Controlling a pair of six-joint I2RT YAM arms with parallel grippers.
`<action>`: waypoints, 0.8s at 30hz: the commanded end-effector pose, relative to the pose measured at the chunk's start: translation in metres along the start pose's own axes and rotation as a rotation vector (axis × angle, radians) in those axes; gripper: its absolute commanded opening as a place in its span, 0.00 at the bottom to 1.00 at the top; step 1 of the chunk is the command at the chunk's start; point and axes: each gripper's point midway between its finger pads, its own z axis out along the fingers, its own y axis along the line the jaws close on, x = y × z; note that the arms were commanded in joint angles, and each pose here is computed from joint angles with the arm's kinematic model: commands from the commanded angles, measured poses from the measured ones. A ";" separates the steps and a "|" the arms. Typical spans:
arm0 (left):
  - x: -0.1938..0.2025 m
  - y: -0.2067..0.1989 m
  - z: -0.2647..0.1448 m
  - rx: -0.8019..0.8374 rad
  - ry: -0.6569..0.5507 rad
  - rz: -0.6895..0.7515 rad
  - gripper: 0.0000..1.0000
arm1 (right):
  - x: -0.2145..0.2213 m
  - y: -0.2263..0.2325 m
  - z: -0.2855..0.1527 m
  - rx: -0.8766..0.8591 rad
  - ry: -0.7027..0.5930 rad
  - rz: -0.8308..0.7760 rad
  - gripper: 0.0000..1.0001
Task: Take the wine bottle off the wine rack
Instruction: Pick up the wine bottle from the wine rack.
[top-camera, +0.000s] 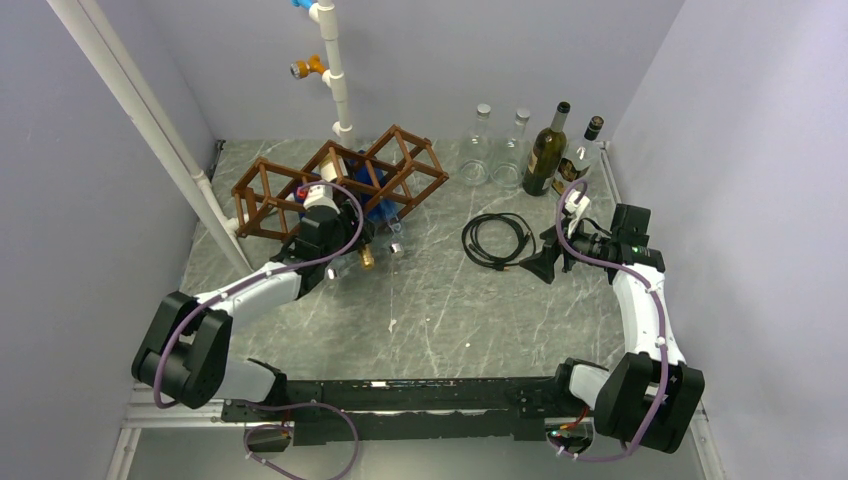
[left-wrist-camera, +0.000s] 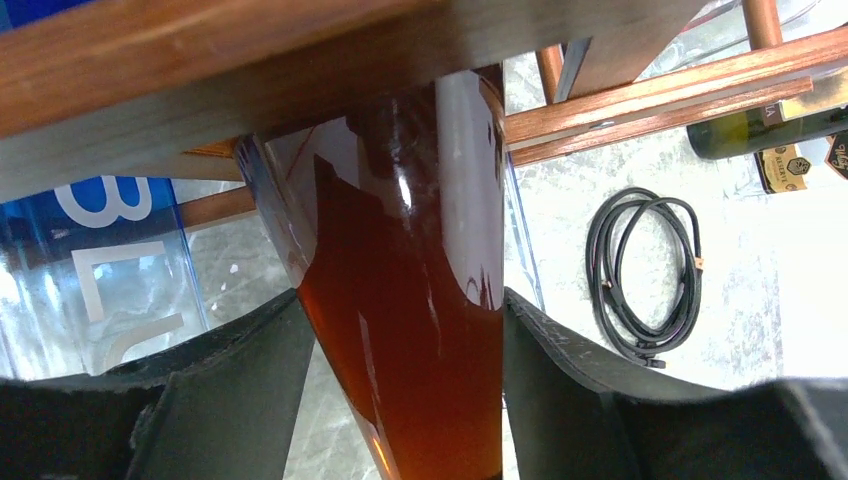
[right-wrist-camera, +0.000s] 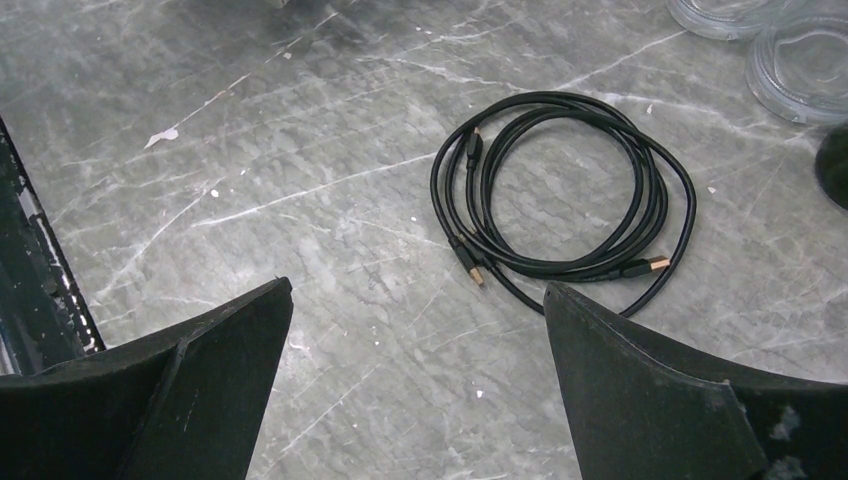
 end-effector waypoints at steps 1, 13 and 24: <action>-0.007 -0.011 0.005 0.010 -0.015 -0.009 0.66 | -0.016 -0.003 -0.002 0.001 -0.019 -0.064 1.00; -0.015 -0.023 -0.008 0.058 -0.035 -0.011 0.00 | -0.016 -0.003 -0.002 0.003 -0.014 -0.073 1.00; -0.037 -0.045 -0.038 0.122 -0.154 0.050 0.00 | -0.016 -0.002 -0.003 0.004 -0.014 -0.078 0.99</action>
